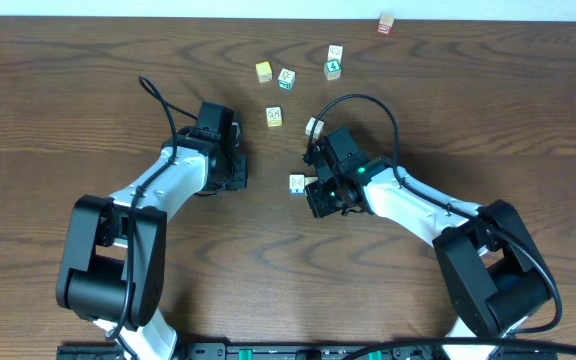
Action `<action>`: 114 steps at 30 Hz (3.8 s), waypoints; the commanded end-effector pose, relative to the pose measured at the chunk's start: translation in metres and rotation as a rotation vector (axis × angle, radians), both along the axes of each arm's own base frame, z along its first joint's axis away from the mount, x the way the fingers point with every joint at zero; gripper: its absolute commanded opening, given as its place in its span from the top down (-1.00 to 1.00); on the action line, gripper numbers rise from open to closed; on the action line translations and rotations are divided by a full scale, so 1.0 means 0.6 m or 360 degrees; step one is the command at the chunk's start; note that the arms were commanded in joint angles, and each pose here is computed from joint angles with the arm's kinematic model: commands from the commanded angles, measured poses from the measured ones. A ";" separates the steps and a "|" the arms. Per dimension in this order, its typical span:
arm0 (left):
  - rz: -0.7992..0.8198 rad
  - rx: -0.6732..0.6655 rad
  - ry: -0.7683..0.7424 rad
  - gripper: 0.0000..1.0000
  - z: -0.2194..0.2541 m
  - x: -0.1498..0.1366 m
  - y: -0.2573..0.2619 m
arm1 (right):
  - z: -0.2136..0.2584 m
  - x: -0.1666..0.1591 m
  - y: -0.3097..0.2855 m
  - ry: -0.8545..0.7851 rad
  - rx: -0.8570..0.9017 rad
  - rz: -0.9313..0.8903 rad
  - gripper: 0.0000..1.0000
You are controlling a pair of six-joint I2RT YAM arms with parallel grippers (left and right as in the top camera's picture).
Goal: Lift 3 blocks
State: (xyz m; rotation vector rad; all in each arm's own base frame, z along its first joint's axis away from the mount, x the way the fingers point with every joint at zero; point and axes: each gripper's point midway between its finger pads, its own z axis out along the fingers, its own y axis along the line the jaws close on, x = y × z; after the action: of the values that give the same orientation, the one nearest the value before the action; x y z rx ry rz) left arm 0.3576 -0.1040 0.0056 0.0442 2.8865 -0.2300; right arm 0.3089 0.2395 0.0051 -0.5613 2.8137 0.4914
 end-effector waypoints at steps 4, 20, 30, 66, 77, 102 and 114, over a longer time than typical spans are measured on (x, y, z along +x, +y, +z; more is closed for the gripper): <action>0.0006 0.0004 -0.0010 0.77 0.006 -0.004 0.003 | -0.002 -0.002 0.004 0.0007 0.0010 -0.0006 0.93; 0.0006 0.0004 -0.0011 0.77 0.006 -0.004 0.003 | 0.000 0.001 0.007 -0.0004 0.0025 -0.0005 0.92; 0.0006 0.0005 -0.0011 0.76 0.006 -0.004 0.003 | 0.000 0.002 0.008 -0.0004 0.0029 -0.0015 0.91; 0.0006 0.0005 -0.0010 0.76 0.006 -0.004 0.003 | -0.006 -0.001 -0.007 0.0009 -0.0040 -0.0045 0.95; 0.0005 0.0007 0.0001 0.77 0.005 -0.007 0.003 | -0.028 -0.014 -0.109 0.0076 -0.0473 -0.0417 0.97; -0.0160 -0.0070 0.0024 0.76 0.007 -0.030 -0.062 | -0.007 0.057 -0.075 -0.0137 -0.0225 -0.0387 0.84; -0.0291 -0.0070 0.0024 0.76 0.007 -0.051 -0.108 | -0.007 0.056 -0.075 -0.0145 -0.0231 -0.0359 0.85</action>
State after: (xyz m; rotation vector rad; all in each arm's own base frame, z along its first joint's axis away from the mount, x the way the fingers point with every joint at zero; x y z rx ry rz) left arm 0.3325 -0.1655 0.0062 0.2838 2.8963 -0.3174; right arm 0.3437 0.1980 0.0065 -0.2687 2.7807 0.2232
